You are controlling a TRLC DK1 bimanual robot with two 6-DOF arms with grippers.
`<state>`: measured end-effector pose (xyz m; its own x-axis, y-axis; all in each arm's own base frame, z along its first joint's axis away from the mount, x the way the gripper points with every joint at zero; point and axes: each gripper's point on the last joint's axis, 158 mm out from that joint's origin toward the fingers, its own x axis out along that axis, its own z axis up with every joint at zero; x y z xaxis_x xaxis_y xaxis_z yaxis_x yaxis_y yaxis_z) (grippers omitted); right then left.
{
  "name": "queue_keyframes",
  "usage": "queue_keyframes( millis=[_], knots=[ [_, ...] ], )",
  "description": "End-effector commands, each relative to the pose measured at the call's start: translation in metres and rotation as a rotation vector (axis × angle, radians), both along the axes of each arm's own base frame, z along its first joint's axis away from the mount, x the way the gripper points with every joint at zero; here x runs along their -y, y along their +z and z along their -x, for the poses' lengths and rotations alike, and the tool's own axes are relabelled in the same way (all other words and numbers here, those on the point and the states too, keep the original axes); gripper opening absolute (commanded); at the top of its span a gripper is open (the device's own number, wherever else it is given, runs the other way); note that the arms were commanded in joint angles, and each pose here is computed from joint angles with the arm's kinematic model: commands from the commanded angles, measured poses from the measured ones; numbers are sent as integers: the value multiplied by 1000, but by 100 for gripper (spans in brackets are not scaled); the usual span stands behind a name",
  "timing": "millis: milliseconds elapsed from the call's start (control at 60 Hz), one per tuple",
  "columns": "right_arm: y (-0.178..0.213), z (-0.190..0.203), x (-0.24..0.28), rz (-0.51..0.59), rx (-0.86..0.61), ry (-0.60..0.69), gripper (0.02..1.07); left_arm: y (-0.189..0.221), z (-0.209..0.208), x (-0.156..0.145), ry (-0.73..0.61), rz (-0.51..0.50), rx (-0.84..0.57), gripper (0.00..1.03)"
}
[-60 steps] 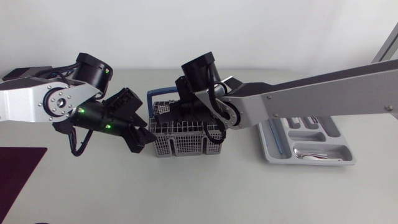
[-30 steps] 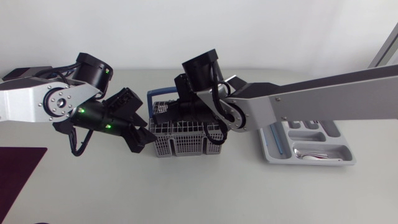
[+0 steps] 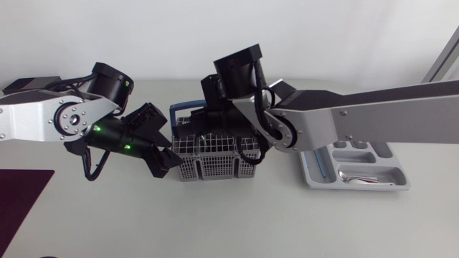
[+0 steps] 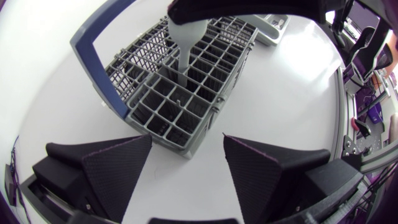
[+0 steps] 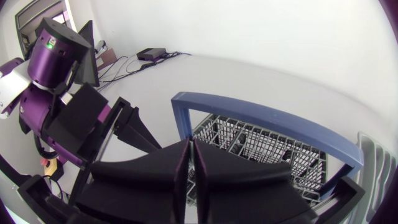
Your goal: Unload the cutlery basket into the drawer organizer.
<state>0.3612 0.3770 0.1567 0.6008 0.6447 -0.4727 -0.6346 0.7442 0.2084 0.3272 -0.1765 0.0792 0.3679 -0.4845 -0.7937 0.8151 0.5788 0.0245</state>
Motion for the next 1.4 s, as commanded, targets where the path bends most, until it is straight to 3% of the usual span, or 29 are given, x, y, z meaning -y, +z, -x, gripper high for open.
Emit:
queue_keyframes(
  millis=[0, 850, 1383],
  knots=[
    [4, 10, -1, -23, -7, 3, 9, -6, 1, 2, 5, 8, -24, 95],
    [71, 33, 9, -112, 48, 51, 9, -9, -4, -4, 21, 5, -32, 98],
    [99, 36, 98, -81, 56, -28, 9, 7, 0, -2, 21, 23, -7, 98]
  ],
)
